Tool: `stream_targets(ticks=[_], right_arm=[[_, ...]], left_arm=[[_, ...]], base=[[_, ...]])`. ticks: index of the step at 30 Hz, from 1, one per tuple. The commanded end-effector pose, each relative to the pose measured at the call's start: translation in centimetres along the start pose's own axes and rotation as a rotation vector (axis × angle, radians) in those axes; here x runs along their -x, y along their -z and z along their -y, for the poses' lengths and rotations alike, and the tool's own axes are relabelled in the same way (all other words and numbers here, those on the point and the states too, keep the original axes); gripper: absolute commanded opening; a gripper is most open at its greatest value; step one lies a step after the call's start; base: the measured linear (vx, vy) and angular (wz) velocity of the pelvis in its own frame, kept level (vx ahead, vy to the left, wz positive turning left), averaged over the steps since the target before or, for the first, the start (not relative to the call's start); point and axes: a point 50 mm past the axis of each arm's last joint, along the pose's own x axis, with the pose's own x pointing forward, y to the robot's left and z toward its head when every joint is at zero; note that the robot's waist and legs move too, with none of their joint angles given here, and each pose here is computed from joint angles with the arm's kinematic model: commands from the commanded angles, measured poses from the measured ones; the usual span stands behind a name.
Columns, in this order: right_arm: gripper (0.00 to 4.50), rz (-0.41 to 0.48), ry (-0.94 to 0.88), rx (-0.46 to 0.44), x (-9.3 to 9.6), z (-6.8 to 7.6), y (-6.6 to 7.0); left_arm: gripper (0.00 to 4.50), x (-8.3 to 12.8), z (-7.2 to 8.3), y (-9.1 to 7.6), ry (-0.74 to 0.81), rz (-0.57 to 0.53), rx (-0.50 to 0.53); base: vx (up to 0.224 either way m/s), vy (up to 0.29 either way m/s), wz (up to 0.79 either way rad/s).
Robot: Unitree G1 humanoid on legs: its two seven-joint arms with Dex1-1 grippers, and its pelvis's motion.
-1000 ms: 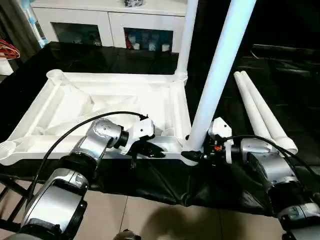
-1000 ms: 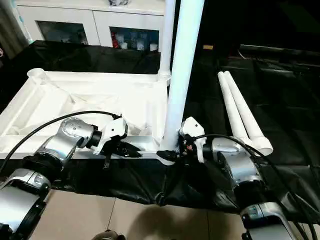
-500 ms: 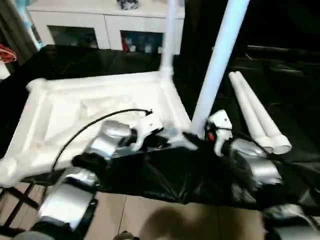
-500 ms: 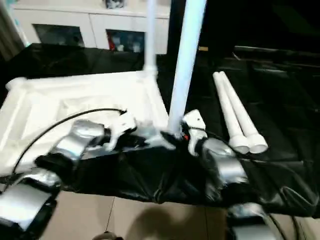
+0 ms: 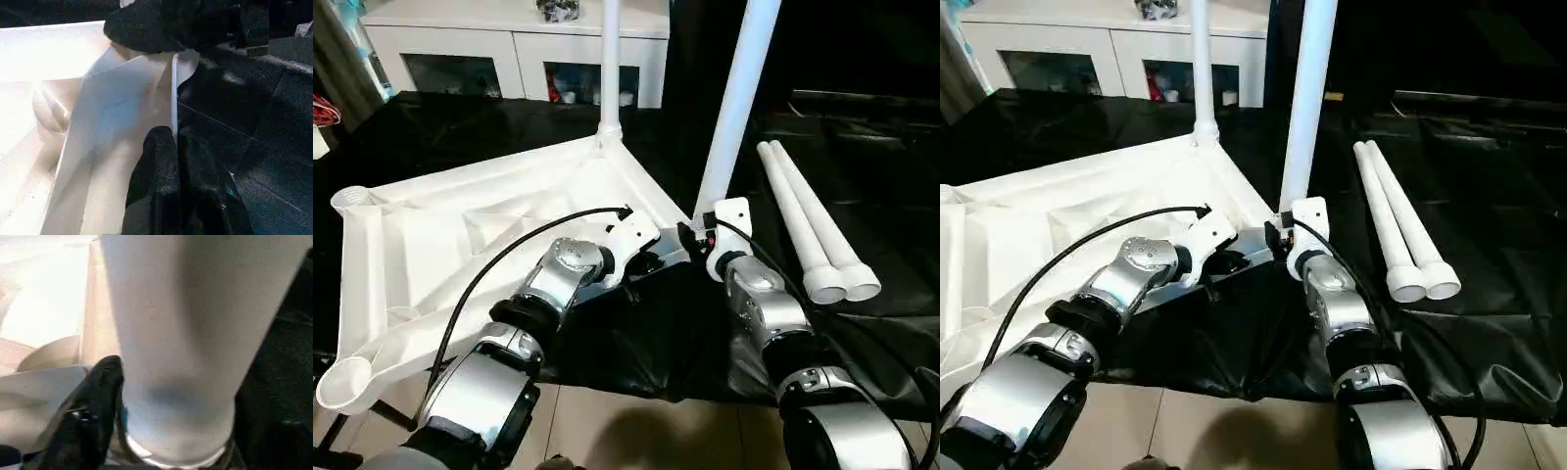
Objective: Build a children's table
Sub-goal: Rotate leg to tighten
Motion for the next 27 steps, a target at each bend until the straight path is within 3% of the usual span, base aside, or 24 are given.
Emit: stream_targets(ticks=[1,5,11,17,26,27], right_arm=[[3.57,-0.033,-0.138,-0.001,-0.3,-2.5,0.7],[3.93,-0.021,-0.205,0.077,0.1,-1.6,0.7],[3.93,-0.041,-0.425,0.207,1.8,0.4,0.7],[3.93,-0.065,-0.619,0.265,3.5,1.7,0.4],[3.93,-0.134,-0.847,0.276,5.7,2.4,0.4],[3.67,-0.135,-0.850,0.276,5.8,2.5,0.4]], left_arm=[[0.00,-0.6,0.8,-2.4,0.054,0.100,-0.093],[0.00,0.3,0.7,-1.4,0.118,0.087,-0.131],[0.00,2.4,0.3,0.3,0.243,0.056,-0.189],[0.00,3.8,-0.2,1.2,0.315,0.025,-0.209],[0.00,5.3,-0.5,1.7,0.410,0.016,-0.210],[0.00,5.3,-0.5,1.7,0.415,0.016,-0.210]], base=[[0.000,0.000,0.00],[0.000,0.000,0.00],[0.000,0.000,0.00],[0.000,0.000,0.00],[0.000,0.000,0.00],[0.000,0.000,0.00]])
